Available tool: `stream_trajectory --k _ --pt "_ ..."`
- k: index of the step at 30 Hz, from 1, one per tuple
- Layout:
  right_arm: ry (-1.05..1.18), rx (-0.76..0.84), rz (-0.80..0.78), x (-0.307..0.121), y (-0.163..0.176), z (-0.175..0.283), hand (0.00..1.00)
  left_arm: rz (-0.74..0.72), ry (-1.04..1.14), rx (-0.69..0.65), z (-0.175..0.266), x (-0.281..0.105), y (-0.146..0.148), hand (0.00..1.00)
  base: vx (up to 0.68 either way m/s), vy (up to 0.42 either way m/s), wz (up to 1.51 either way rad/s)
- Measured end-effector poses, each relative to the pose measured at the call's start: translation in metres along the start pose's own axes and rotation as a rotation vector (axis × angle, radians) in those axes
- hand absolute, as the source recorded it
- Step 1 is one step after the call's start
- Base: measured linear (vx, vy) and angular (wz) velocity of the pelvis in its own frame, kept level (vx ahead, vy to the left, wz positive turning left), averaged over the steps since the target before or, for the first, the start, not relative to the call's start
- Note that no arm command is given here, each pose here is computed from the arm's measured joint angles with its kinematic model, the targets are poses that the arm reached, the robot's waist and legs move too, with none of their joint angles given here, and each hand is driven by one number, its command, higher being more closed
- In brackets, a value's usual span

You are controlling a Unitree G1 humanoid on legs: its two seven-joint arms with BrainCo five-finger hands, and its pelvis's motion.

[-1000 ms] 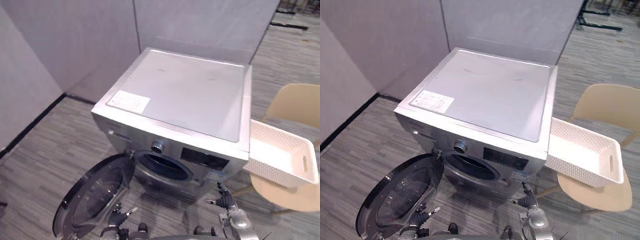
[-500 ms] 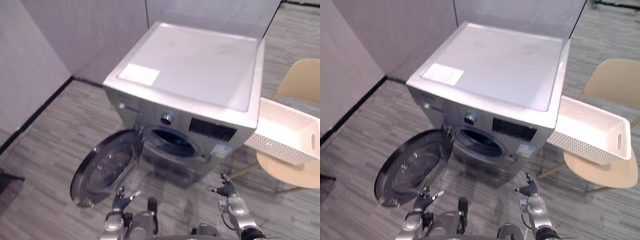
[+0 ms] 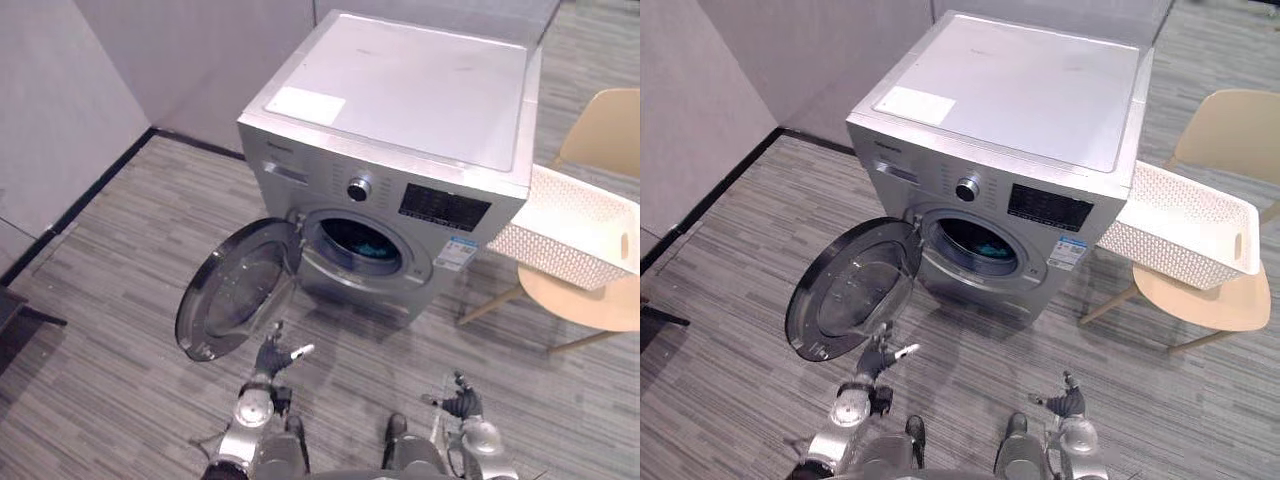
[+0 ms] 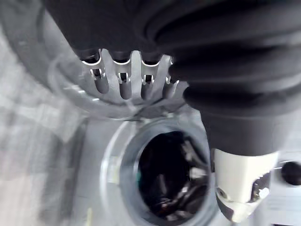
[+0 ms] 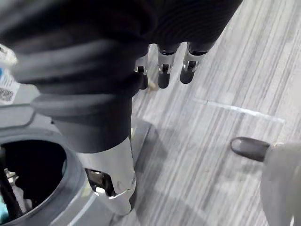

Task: Pick up the laundry basket with both hands and put the clothes into the washing machine.

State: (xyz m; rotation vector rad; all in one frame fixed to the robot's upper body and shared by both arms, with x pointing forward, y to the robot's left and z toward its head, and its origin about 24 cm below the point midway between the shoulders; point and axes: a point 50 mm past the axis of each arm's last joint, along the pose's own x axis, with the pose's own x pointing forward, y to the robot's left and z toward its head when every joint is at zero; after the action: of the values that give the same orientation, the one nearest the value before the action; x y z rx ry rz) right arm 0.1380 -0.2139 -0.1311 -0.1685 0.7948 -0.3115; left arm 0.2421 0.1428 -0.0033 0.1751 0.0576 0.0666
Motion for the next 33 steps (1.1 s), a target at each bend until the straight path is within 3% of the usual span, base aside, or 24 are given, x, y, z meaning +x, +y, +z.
stream_trajectory --k 2,6,11,19,23,27,31,33 --pt "0.004 -0.003 0.003 -0.001 0.000 -0.002 0.00 0.086 -0.073 -0.009 0.015 0.005 0.016 0.00 0.03 0.058 -0.02" --pt "-0.007 -0.007 0.001 -0.001 -0.001 0.000 0.00 0.386 -0.162 0.045 0.034 0.011 0.082 0.00 0.04 -0.025 -0.08" --pt "-0.022 -0.026 -0.016 0.000 -0.013 0.002 0.00 0.657 -0.128 0.156 0.031 0.006 0.156 0.00 0.05 -0.054 -0.02" --pt "-0.085 -0.034 0.006 0.008 -0.013 0.021 0.00 0.772 0.289 0.278 -0.020 0.016 0.224 0.00 -0.02 -0.006 -0.15" --pt "-0.130 -0.031 0.020 0.013 -0.008 0.037 0.00 0.767 0.371 0.209 -0.026 0.023 0.226 0.00 -0.03 0.019 -0.27" --pt "-0.217 0.044 0.044 0.013 -0.003 0.060 0.00 0.806 0.368 0.033 -0.022 0.033 0.225 0.00 -0.05 0.001 -0.20" --pt "-0.306 0.115 0.045 0.009 -0.004 0.079 0.00 0.706 0.380 -0.058 -0.029 0.045 0.193 0.00 -0.05 -0.028 -0.06" --pt "-0.345 0.151 0.046 0.007 -0.004 0.088 0.00 0.619 0.418 -0.100 -0.041 0.049 0.164 0.00 -0.06 -0.034 0.03"
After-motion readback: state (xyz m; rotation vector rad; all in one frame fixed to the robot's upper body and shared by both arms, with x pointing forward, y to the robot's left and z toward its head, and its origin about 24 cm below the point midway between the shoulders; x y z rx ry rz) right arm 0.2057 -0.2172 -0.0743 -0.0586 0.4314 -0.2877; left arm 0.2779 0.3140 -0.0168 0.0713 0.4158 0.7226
